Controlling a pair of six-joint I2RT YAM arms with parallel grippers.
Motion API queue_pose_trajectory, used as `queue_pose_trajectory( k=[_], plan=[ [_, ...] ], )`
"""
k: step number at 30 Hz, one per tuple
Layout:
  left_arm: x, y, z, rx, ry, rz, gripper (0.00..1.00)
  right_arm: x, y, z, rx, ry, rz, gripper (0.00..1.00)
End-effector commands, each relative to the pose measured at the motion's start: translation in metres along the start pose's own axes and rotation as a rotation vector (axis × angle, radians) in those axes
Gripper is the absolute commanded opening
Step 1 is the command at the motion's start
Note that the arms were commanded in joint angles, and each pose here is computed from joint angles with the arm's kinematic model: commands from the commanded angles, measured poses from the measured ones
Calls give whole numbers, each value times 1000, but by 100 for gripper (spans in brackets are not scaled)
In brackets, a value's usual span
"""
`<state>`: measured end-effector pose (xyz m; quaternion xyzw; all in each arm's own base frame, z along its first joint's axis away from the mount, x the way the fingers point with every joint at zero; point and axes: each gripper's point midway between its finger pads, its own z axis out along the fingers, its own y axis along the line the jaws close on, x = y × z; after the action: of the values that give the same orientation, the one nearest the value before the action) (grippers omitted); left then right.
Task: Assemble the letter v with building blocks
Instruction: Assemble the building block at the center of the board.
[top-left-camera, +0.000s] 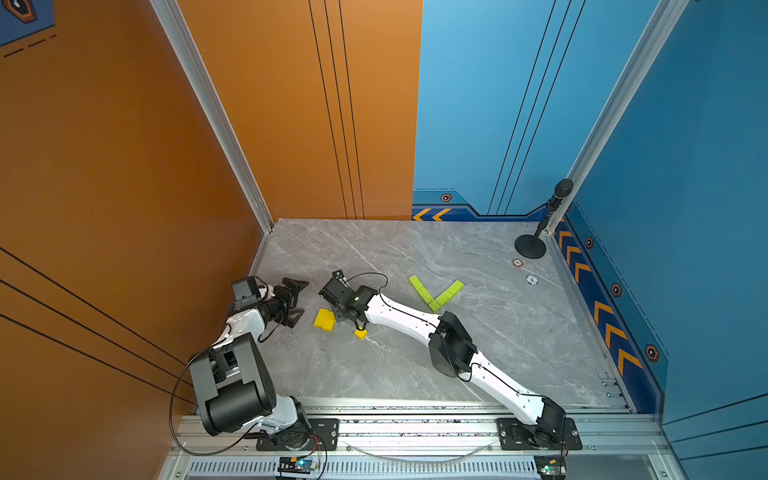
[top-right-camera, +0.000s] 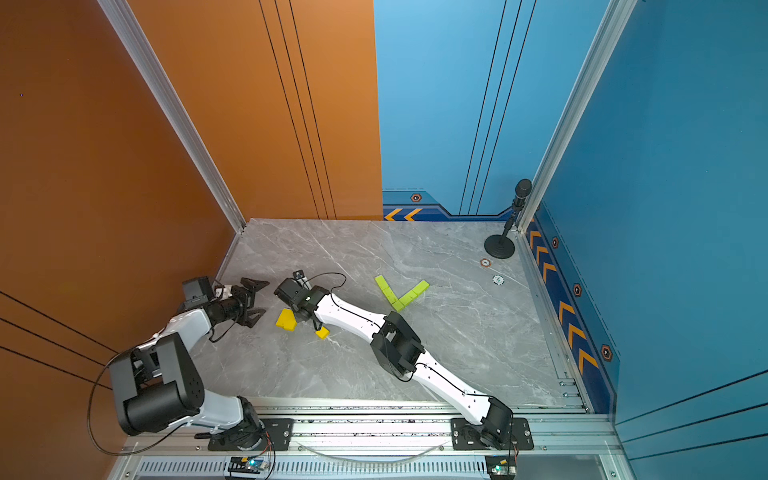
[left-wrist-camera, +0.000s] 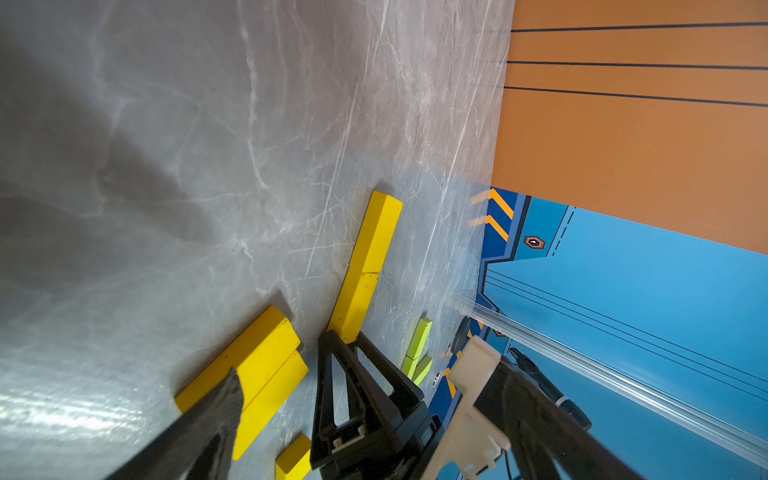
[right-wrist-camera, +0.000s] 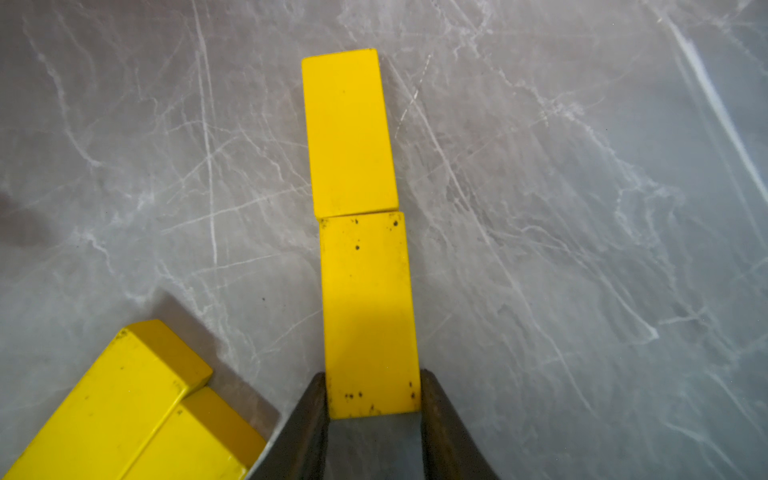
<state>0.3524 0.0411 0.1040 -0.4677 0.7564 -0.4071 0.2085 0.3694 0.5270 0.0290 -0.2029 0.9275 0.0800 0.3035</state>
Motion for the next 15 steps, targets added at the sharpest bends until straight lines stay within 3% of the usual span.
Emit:
queue_pose_trajectory(
  k=[1,15],
  plan=[
    [-1,-3,-4,16,0,-8,98,28,-12,19,45,80,-52,37],
    [-1,-3,-3,15,2,-9,98,35,-13,20,33,101,-102,34]
  ],
)
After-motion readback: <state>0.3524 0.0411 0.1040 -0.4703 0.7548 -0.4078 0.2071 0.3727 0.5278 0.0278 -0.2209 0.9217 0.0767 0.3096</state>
